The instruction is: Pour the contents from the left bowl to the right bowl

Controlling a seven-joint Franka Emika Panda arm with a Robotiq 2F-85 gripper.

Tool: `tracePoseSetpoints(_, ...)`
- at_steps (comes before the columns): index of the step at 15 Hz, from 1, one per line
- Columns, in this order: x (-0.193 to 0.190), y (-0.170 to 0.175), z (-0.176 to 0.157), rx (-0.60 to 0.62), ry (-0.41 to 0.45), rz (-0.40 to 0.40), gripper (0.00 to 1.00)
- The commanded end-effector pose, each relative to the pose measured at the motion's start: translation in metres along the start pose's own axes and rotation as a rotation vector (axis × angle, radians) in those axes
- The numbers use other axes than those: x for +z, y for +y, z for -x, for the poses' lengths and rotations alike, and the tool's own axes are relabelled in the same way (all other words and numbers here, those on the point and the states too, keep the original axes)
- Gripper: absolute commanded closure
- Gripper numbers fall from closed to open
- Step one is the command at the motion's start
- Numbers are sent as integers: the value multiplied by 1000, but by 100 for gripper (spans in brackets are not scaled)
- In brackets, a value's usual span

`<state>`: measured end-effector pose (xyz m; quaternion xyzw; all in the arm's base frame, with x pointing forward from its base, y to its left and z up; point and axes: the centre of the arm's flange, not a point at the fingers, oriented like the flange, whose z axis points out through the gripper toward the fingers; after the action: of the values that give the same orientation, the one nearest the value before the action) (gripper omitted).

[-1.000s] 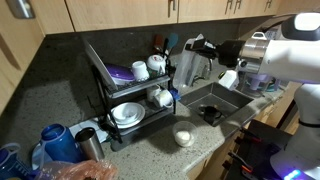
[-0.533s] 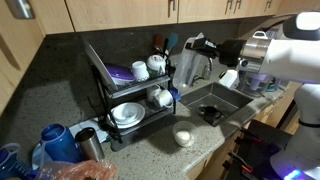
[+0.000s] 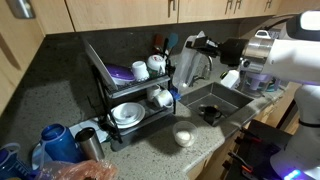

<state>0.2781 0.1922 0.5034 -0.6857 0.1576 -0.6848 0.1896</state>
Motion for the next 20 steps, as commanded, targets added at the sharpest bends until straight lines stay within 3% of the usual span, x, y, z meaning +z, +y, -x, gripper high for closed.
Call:
tracePoseSetpoints(1, -50, 48, 29, -21, 47, -7, 99)
tracePoseSetpoints(20, -52, 44, 30, -97, 92, -32, 99)
